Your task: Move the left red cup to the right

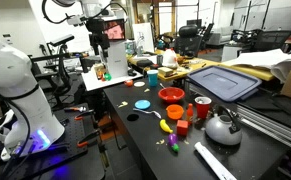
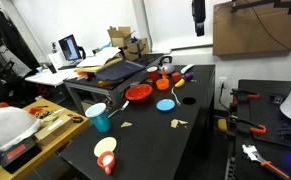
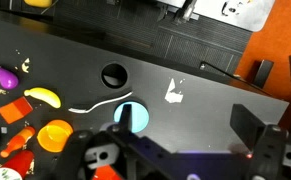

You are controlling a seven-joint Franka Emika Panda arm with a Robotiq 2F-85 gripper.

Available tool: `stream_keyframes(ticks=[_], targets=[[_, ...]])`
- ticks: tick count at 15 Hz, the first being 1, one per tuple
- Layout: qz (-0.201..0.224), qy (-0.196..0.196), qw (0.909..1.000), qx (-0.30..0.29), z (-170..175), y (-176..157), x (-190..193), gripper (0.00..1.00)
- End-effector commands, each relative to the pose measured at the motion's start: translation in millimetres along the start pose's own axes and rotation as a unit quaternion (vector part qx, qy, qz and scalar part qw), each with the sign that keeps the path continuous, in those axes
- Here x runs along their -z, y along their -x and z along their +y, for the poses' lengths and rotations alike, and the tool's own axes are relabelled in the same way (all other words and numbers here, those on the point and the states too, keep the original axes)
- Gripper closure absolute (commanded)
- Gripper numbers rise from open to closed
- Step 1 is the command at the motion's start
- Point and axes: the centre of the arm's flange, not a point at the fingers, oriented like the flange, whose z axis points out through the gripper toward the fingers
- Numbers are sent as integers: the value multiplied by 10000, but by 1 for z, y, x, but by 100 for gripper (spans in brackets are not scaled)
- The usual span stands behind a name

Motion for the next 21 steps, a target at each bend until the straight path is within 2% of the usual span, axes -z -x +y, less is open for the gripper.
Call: stream_keyframes(ticks=[1,16,21], targets=[[0,0,10000,0,0,0,0,0],[0,0,10000,0,0,0,0,0],[-19,74,9999,-90,-8,-14,-7,0]])
